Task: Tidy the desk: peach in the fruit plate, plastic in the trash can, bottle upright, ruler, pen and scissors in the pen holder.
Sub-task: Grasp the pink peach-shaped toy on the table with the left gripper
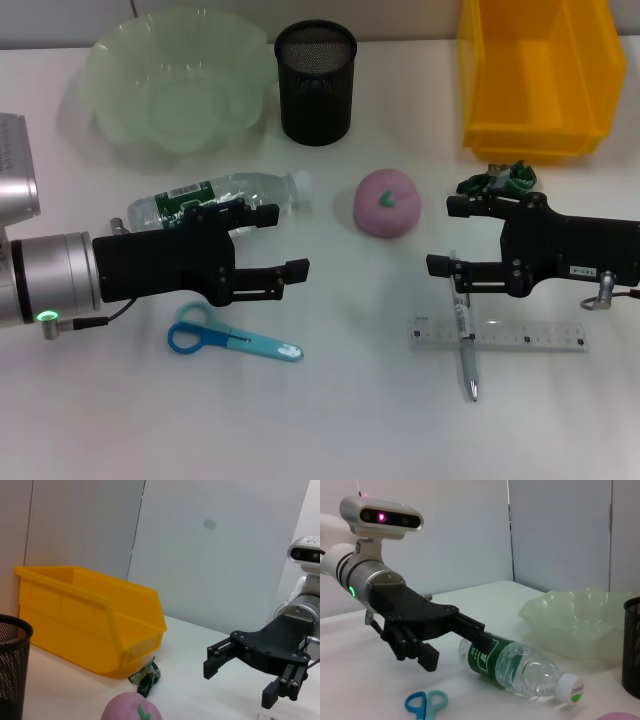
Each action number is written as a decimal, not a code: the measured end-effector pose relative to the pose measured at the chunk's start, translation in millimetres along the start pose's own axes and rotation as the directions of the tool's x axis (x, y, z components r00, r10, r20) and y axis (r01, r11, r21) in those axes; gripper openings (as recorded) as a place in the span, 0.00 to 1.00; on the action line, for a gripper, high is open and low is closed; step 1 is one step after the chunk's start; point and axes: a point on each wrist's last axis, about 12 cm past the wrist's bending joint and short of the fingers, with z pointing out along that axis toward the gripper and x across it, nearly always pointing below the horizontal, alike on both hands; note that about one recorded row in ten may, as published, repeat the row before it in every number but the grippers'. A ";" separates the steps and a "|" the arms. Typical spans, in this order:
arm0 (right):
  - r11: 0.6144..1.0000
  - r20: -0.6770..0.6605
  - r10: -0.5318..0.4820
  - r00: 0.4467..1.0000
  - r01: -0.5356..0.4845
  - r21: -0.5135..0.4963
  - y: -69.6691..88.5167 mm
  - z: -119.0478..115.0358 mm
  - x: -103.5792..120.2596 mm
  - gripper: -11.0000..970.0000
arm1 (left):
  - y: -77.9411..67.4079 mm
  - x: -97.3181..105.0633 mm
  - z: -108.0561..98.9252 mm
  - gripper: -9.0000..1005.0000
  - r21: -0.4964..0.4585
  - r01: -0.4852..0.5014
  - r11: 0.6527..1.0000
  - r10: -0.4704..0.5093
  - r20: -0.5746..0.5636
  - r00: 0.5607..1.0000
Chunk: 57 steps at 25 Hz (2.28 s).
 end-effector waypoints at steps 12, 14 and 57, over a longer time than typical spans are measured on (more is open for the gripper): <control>0.998 -0.005 0.038 0.999 -0.038 0.058 1.0 -9.7 10.7 0.84 | 25.2 -46.7 38.9 0.86 -0.035 -0.071 0.997 0.073 0.050 0.996; 0.997 -0.003 0.044 0.999 -0.044 0.066 1.2 -11.3 12.1 0.84 | 31.2 -55.1 51.0 0.86 -0.047 -0.079 0.996 0.081 0.028 0.996; 0.988 -0.015 0.093 0.996 -0.090 0.128 6.7 -26.5 29.5 0.82 | 24.2 -61.9 148.7 0.55 -0.057 -0.378 0.924 0.320 -0.425 0.847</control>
